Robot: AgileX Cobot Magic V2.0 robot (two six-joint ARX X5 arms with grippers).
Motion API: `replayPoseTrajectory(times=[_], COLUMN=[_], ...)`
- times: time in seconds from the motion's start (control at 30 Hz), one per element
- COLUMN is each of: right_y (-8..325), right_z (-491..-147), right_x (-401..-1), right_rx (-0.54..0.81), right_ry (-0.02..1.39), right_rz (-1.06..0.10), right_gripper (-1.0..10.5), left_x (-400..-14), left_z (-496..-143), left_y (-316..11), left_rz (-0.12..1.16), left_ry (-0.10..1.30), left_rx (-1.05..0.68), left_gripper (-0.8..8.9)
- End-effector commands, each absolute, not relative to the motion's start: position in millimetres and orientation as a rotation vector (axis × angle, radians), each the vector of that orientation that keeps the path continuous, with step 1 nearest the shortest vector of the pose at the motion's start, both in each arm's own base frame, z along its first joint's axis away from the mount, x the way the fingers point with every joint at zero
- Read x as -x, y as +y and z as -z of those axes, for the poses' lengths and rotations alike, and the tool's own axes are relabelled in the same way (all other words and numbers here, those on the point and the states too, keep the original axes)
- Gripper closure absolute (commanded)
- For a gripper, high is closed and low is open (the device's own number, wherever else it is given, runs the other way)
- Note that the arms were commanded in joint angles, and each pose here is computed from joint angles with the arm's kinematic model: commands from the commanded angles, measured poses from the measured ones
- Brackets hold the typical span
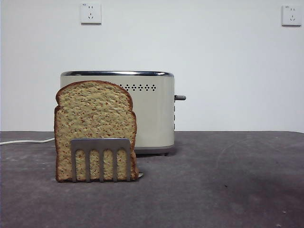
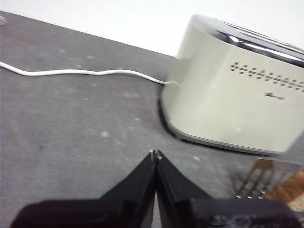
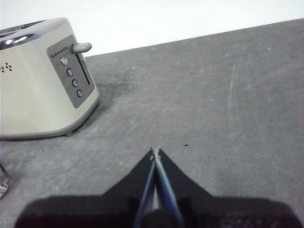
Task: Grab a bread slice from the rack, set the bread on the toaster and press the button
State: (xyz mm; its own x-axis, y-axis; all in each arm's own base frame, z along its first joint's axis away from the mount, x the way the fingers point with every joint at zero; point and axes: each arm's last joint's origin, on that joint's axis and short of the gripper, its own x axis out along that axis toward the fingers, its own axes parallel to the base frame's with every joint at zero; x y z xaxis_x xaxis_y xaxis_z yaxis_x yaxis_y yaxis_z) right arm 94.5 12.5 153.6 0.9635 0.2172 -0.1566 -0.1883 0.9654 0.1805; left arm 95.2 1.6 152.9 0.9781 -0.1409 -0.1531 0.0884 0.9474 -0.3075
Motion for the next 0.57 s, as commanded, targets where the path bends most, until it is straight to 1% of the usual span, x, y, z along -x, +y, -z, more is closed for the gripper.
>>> replayPoseTrajectory(times=[0.03,0.2,0.3,0.43,0.57], right_y=[13,13,14,14,14], right_z=[-149,-151,-158,-176,-199], right_x=[-95,-95,-94,-91,-88], right_rx=[-0.253,-0.408,-0.492,-0.501,-0.499], right_ry=[0.2,0.211,0.21,0.167,0.13], right_rz=[-0.2,-0.192,-0.231,-0.247,-0.256], right_gripper=[9.5,9.6,9.6,9.6,9.6], left_x=[-96,-95,-93,-88,-81], left_z=[-149,-151,-160,-184,-211], left_y=[1,-1,-2,-3,-4], left_rz=[0.138,0.204,0.245,0.268,0.285], left_ry=[0.186,0.191,0.177,0.128,0.11], left_rx=[0.322,0.356,0.379,0.377,0.374], left_gripper=[8.17,8.21,8.2,8.2,8.2])
